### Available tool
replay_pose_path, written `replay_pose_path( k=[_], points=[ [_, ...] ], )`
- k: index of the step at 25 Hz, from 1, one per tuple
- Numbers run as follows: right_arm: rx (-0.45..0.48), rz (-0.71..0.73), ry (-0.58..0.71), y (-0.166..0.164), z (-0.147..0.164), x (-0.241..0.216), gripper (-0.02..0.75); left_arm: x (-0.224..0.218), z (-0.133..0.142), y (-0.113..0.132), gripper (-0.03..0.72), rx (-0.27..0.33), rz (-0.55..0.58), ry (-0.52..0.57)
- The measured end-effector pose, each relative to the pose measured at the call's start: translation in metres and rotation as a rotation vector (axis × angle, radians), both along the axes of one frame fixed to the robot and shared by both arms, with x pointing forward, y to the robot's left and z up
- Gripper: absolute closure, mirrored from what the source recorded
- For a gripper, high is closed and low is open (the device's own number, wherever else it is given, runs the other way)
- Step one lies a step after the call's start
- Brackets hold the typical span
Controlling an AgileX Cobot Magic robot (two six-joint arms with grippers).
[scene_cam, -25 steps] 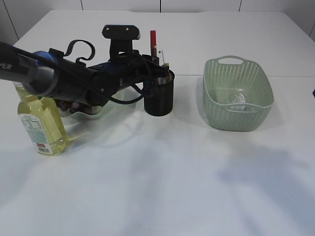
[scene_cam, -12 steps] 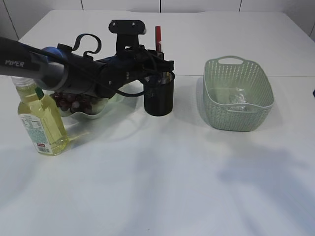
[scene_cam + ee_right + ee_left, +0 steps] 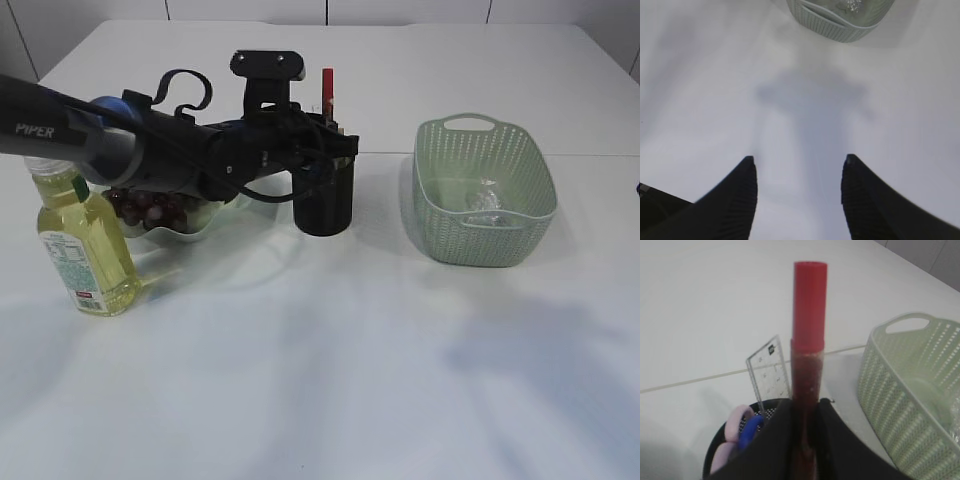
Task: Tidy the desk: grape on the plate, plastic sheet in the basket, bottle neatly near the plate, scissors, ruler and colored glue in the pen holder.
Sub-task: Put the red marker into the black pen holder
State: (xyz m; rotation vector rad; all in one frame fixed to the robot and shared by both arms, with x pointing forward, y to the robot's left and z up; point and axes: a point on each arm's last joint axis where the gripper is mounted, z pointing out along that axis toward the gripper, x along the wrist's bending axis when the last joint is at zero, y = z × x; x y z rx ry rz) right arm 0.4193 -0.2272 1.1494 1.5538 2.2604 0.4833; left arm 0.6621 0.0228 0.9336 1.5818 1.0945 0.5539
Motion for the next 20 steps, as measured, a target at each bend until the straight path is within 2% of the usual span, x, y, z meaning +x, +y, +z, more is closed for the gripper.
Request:
replay_pose_path(
  k=[8, 11, 15, 20],
  points=[
    [-0.002, 0.0, -0.001, -0.0002, 0.0, 0.0001, 0.307, -0.002, 0.0, -0.003, 0.569, 0.0, -0.007, 0.0],
    [-0.002, 0.0, -0.001, -0.0002, 0.0, 0.0001, 0.307, -0.0019, 0.0002, -0.003, 0.519, -0.001, -0.007, -0.002],
    [-0.003, -0.001, 0.0, -0.0003, 0.0, 0.0, 0.307, -0.0016, 0.0014, -0.0032, 0.41, -0.008, -0.006, -0.014],
    [-0.004, 0.001, 0.0, -0.0003, 0.0, 0.0, 0.307, -0.0025, 0.0045, -0.0028, 0.384, -0.001, -0.009, -0.003]
  ],
)
